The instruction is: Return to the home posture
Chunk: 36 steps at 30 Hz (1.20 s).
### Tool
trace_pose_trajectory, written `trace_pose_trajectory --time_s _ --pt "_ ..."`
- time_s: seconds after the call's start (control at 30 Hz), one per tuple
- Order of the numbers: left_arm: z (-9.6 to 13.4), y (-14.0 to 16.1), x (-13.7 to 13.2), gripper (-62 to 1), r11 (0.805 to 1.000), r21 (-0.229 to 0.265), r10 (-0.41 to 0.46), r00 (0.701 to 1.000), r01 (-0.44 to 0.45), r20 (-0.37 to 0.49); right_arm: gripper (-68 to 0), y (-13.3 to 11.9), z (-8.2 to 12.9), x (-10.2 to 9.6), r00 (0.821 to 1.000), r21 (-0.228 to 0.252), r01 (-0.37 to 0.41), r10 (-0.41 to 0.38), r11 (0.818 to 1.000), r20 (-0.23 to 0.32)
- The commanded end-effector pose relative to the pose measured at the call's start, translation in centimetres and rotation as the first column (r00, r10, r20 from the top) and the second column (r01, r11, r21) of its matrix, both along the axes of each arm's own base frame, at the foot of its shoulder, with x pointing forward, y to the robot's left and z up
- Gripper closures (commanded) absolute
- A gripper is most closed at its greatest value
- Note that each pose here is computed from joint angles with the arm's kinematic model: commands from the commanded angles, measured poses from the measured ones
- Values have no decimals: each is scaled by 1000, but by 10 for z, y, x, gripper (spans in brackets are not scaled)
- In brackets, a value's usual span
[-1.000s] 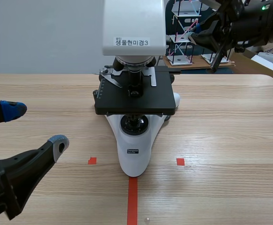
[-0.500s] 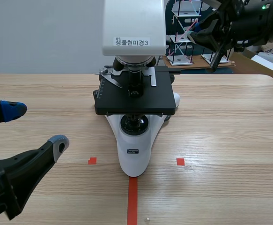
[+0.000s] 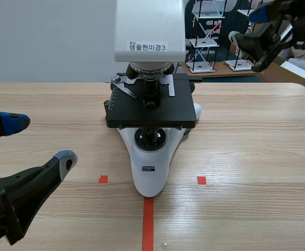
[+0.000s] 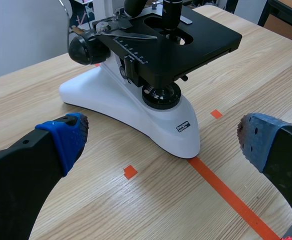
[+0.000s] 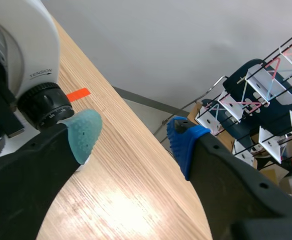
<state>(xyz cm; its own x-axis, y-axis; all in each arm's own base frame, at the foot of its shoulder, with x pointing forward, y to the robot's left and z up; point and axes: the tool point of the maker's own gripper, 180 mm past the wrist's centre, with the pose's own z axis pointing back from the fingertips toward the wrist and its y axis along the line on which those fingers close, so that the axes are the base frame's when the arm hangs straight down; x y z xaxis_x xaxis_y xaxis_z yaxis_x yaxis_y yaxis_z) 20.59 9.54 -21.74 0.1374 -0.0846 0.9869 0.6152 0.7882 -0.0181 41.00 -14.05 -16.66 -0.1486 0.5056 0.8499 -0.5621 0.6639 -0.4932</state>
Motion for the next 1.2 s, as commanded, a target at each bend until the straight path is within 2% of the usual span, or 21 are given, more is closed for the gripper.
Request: trace_pose_trajectory --time_s 0.0,0.13,0.3,0.37,0.47,0.57,0.8,0.97,1.17 --pt "7 -1 2 -623 1000 -20 5 1000 -5 22 -395 -2 9 -7 1000 15 -3 2 1000 27" --pt "7 -1 2 -623 1000 -19 5 1000 -5 22 -474 -11 -3 -30 1000 51 26 -26 998 -4" --pt "7 -1 2 -623 1000 -19 5 1000 -5 21 -492 -23 -23 -61 996 96 85 -81 992 -40" --pt "7 -1 2 -623 1000 -19 5 1000 -5 21 -517 -28 -30 -74 992 129 116 -109 985 -58" --pt "6 -1 2 -623 1000 -18 5 1000 -5 20 -617 -38 -41 -91 984 171 174 -163 970 -79" --pt "6 -1 2 -623 1000 -18 5 1000 -5 20 -671 -45 -51 -111 973 214 223 -204 951 -107" --pt "6 -1 2 -623 1000 -18 5 1000 -5 20 -672 -46 -68 -155 960 296 268 -228 917 -164" --pt "6 -1 2 -623 1000 -18 5 1000 -5 20 -672 -38 -77 -180 957 322 263 -203 910 -206" --pt "6 -1 2 -623 1000 -18 5 1000 -5 20 -672 -28 -78 -198 952 323 254 -177 912 -248"
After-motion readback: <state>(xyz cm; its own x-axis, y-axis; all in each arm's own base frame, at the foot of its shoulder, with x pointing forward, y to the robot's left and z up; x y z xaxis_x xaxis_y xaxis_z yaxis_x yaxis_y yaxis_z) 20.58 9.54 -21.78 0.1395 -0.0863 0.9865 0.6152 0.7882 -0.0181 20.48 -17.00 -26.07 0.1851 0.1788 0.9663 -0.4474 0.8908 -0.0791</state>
